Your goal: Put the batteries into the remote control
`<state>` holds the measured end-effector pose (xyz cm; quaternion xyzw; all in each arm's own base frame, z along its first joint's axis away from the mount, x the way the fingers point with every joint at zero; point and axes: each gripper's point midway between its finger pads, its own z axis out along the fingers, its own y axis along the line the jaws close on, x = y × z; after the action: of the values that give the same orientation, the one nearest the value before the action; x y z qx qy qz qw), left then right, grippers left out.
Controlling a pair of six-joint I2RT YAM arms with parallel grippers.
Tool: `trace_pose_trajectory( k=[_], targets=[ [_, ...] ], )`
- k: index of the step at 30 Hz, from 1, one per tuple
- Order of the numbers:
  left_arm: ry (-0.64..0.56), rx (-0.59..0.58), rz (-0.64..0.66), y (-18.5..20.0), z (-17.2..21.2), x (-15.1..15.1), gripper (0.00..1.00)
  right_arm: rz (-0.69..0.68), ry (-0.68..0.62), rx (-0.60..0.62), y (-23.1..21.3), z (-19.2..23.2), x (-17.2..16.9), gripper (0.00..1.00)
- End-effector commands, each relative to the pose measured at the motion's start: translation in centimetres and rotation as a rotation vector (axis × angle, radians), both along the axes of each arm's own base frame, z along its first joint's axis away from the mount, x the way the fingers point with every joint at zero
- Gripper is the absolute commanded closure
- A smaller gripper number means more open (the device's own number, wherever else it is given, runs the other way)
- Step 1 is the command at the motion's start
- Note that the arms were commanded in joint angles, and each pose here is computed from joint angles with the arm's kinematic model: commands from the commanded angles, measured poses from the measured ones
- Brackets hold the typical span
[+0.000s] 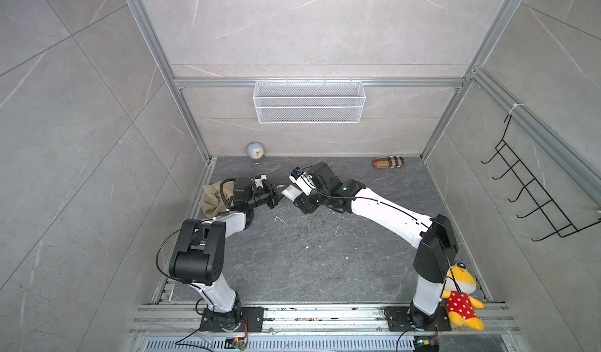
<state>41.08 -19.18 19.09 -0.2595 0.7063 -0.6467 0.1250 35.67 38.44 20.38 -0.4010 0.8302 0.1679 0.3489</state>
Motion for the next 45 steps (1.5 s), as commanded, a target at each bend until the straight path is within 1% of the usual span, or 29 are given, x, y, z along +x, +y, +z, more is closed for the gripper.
trace_pose_trajectory(
  k=[1,10,17,25,26,30,33,40,45],
  targets=[
    [-0.123,-0.026,-0.016,0.0,4.2,-0.2,1.00,-0.005,0.001,0.010,0.5,0.6,0.0,0.37],
    [-0.154,-0.029,-0.006,0.1,4.7,-0.2,1.00,-0.024,0.030,0.049,0.7,1.4,-0.1,0.38],
    [-0.148,-0.028,-0.009,0.1,4.4,-0.3,1.00,-0.033,0.043,0.060,0.6,2.0,0.0,0.38],
    [-0.144,-0.033,-0.008,0.1,4.4,-0.2,1.00,-0.032,0.036,0.041,0.5,2.1,0.2,0.40],
    [-0.146,-0.033,-0.008,0.1,4.4,-0.2,1.00,-0.030,0.038,0.038,0.4,2.1,0.2,0.39],
    [-0.145,-0.035,-0.009,0.1,4.5,0.0,1.00,-0.028,0.039,0.035,0.4,1.9,0.2,0.29],
    [-0.145,-0.037,-0.009,0.1,4.5,0.0,1.00,-0.023,0.037,0.030,0.4,1.8,0.2,0.26],
    [-0.145,-0.040,-0.007,0.0,4.6,0.1,1.00,-0.017,0.035,0.018,0.4,1.6,0.1,0.26],
    [-0.143,-0.043,-0.006,0.0,4.6,0.2,1.00,-0.022,0.030,0.018,0.3,1.7,0.2,0.31]
  ],
)
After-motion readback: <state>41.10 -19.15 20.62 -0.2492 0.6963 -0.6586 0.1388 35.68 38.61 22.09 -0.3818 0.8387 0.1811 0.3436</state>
